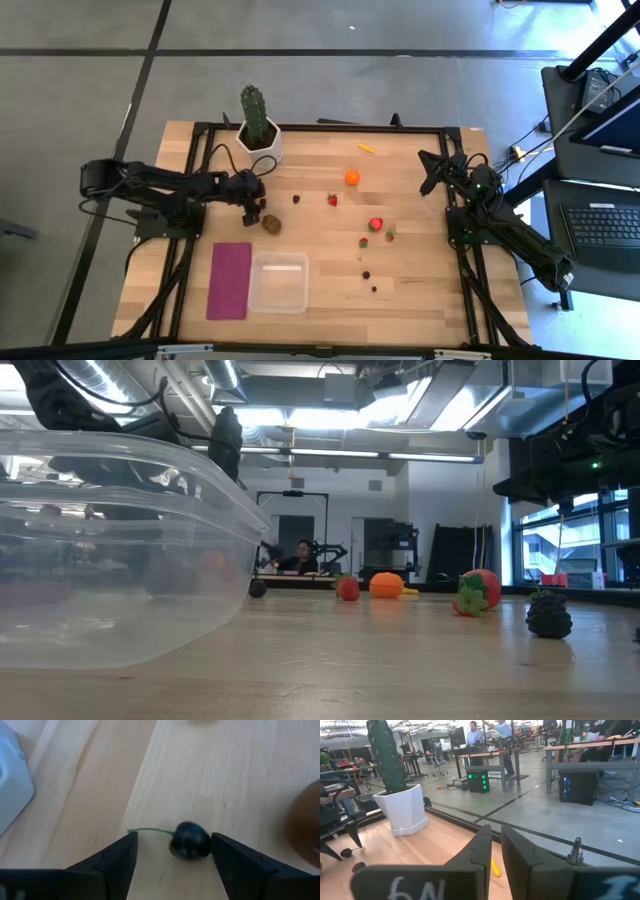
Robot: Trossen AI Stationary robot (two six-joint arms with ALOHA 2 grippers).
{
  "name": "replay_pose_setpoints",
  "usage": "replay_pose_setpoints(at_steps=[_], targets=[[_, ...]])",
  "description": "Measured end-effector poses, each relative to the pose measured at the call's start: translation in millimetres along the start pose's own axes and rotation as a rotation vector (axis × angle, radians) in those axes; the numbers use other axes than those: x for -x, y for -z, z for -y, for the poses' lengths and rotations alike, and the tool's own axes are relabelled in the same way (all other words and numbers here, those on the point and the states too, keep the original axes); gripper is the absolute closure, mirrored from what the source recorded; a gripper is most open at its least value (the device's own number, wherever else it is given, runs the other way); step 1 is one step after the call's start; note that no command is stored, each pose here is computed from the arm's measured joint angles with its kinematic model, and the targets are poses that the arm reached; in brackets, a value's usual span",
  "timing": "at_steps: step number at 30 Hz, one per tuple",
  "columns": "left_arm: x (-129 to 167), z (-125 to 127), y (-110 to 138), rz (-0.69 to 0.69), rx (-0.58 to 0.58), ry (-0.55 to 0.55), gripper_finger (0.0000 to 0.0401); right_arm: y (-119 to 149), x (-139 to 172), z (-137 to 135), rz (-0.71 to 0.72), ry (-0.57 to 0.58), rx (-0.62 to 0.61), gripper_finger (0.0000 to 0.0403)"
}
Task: Pick and placing Produce into tupperware
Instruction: Put the cherry into the transparent bin
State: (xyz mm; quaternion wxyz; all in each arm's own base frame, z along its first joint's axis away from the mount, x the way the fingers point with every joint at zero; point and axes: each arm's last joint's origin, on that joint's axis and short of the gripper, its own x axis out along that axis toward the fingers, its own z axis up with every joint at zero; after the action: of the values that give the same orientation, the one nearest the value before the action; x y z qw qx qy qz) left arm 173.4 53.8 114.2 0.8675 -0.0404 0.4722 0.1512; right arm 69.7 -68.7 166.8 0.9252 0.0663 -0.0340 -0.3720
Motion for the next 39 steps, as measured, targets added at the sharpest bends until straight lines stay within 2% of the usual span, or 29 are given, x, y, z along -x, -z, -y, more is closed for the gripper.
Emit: replay_pose_setpoints(at_steps=[19, 39], targets=[[-3.4, 0.8, -0.8, 0.002, 0.000, 0.020, 0.0160, 0.1, 0.0, 0.0, -0.001, 0.000, 0.000, 0.0357], [-3.6, 1.7, 0.0, -0.003, -0.003, 0.043, 0.0279, 0.1, 0.0, 0.0, -0.001, 0.000, -0.003, 0.0357]])
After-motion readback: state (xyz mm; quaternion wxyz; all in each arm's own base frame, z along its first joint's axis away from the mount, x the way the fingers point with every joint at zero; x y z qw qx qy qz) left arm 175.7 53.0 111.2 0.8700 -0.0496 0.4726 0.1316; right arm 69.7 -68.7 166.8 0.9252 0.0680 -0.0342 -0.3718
